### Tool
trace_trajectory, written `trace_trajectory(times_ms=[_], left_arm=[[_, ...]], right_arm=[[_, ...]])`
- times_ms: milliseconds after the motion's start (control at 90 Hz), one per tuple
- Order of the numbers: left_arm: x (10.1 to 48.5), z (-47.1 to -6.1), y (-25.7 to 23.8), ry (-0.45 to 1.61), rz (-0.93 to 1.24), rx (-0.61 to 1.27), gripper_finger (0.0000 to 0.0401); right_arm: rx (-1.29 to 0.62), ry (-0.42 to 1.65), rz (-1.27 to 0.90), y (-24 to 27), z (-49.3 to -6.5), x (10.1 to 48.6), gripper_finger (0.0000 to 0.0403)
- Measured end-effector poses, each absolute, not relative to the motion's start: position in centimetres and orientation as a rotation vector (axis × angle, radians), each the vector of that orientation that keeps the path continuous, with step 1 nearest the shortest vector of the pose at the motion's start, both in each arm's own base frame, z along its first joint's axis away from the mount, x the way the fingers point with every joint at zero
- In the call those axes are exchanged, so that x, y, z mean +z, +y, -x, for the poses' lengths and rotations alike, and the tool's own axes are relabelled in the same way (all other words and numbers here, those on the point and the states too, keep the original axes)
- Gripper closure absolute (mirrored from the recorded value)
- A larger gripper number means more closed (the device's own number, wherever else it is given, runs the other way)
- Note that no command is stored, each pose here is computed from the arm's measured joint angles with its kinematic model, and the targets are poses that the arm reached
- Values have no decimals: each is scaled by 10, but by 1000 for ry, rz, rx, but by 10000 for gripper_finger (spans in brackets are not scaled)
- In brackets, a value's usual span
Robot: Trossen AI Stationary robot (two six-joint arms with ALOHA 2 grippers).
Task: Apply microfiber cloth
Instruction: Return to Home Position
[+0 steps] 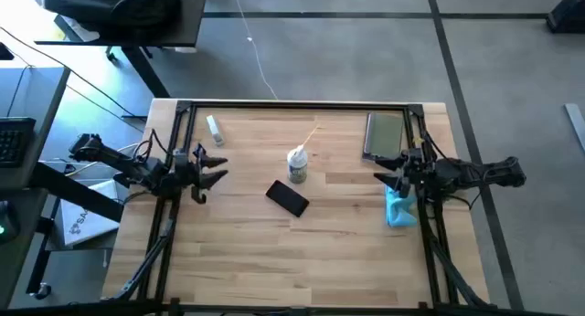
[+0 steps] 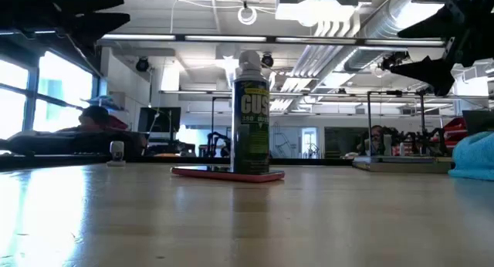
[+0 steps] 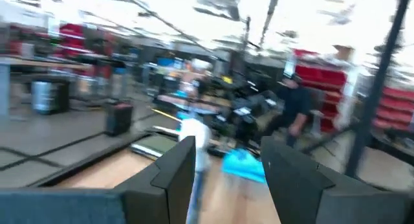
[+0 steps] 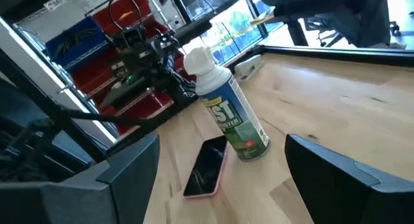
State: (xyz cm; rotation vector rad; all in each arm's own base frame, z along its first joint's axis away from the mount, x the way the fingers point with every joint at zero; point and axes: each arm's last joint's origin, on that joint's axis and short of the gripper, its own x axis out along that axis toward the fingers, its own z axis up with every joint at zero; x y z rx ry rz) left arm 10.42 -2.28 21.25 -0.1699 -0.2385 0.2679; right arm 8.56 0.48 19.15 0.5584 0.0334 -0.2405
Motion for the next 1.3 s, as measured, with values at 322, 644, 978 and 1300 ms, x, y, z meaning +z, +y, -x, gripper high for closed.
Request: trace_trajectory(times_ms=[322,644,978,1300], left_arm=[[215,-103,-20,-249,133,360,247],[211,-105,-23,-216,130,263,307],[195,-110,-23,-172,222,34,395],[181,-114,2,-117,235,41,401]], right_arm=[[-265,80,-527,4,-85,187,103],[-293,85,-508,4,-85,185,172],[-93,103,-362,9,-88,185,391],[67,16,-271,15,-95,171,403]])
